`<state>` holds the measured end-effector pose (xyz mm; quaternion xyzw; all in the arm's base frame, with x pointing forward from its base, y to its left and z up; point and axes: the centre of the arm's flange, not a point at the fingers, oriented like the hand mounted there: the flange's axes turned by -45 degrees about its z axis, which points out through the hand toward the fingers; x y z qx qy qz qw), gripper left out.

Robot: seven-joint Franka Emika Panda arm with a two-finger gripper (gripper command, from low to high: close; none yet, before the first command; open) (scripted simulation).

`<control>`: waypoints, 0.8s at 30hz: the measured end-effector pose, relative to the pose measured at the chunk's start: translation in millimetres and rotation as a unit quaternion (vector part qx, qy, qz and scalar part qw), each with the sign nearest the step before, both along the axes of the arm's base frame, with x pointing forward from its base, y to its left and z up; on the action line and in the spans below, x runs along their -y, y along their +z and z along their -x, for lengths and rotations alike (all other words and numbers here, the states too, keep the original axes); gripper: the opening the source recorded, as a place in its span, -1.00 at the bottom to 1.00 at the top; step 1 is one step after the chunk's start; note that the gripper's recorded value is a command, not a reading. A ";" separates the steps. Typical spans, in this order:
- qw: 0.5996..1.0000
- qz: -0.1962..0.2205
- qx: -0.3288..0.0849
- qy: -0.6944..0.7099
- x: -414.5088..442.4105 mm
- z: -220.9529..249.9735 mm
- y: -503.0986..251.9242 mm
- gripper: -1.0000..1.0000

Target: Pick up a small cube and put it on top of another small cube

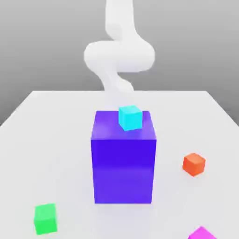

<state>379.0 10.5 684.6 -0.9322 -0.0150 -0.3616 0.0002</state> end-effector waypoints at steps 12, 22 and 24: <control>0.983 0.050 -0.141 0.102 -67.0 -121.7 -162.3 0.00; 0.944 0.087 -0.251 0.196 -133.9 -161.0 -330.5 0.00; 0.934 0.093 -0.272 0.212 -144.0 -162.2 -366.3 0.00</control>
